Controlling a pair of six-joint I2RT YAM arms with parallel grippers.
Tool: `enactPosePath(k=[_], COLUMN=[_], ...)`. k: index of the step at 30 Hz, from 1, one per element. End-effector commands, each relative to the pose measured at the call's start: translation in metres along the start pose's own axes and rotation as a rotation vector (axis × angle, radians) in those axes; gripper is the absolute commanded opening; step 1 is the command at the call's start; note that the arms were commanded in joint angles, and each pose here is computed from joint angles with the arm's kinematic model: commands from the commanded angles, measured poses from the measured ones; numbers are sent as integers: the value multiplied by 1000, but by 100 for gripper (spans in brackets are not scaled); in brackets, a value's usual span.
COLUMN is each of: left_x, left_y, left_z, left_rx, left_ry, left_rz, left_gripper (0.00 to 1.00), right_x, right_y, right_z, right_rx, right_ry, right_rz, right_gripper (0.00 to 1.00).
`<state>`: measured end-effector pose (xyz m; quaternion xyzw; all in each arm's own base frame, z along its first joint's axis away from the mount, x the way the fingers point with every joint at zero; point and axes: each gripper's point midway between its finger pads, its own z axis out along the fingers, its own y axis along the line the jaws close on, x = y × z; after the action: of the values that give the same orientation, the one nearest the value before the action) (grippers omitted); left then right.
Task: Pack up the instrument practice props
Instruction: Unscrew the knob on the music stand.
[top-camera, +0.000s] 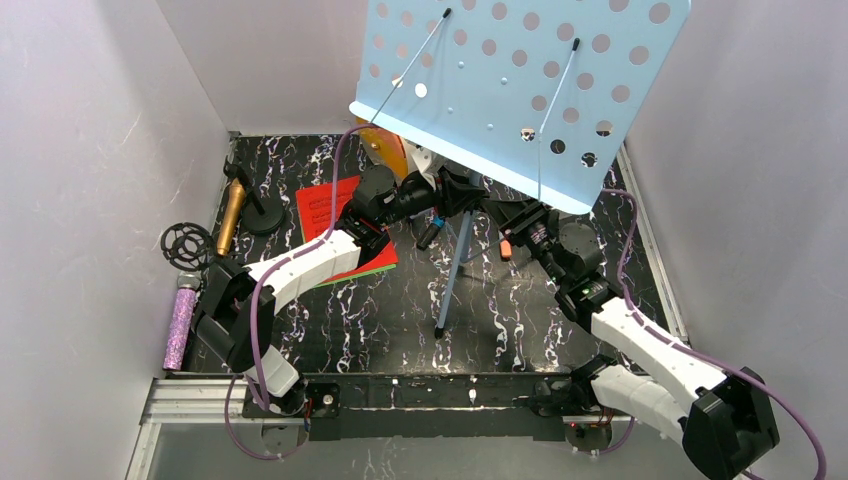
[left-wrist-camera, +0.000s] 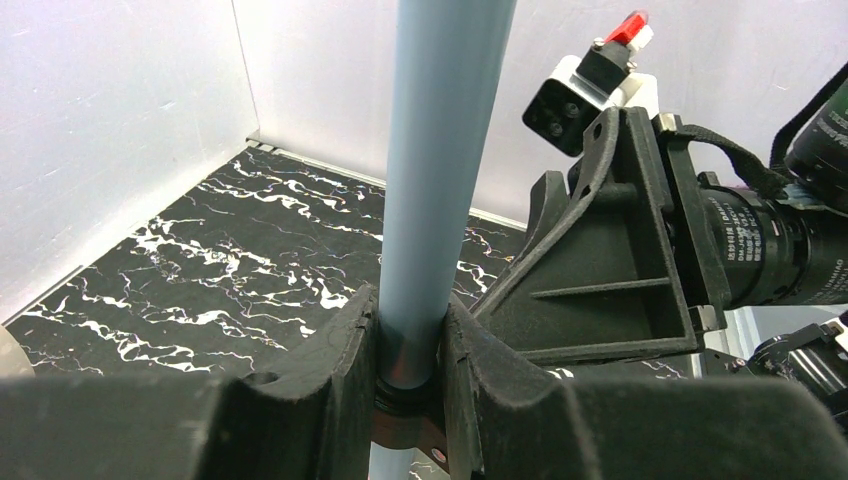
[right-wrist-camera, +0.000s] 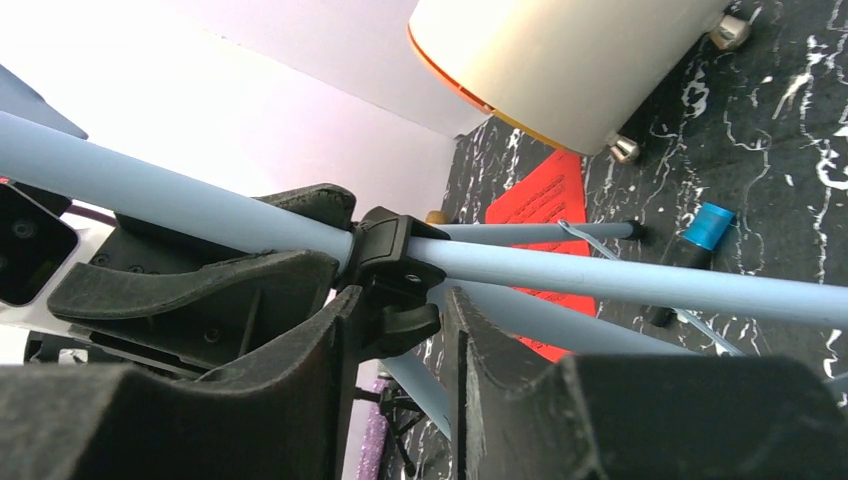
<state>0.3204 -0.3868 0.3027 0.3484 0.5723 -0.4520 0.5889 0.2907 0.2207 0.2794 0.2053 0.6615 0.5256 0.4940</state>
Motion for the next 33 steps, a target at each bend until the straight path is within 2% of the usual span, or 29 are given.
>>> enactPosePath(k=[1, 7, 15, 21, 26, 30, 33], left_x=[89, 88, 89, 89, 90, 89, 90], left_y=[7, 8, 7, 7, 7, 8, 8], left_z=[-18, -18, -18, -17, -17, -17, -17], left_rx=[-60, -61, -60, -59, -59, -60, -64], left_ry=[274, 270, 272, 274, 276, 273, 276], left_rz=[-168, -165, -166, -170, -174, -177, -177], left_gripper=[0, 0, 0, 0, 0, 0, 0], right_x=[7, 24, 37, 30, 34, 35, 31], right_y=[28, 37, 26, 20, 31, 29, 27], right_z=[2, -1, -2, -11, -27, -30, -27], right_rx=[-124, -209, -289, -372, -552, -623, -603], right_ry=[98, 233, 351, 381, 399, 420, 419], right_rz=[-54, -222, -661, -1072, -1331, -1495, -1528], right_gripper=[40, 25, 2, 1, 1, 1, 3])
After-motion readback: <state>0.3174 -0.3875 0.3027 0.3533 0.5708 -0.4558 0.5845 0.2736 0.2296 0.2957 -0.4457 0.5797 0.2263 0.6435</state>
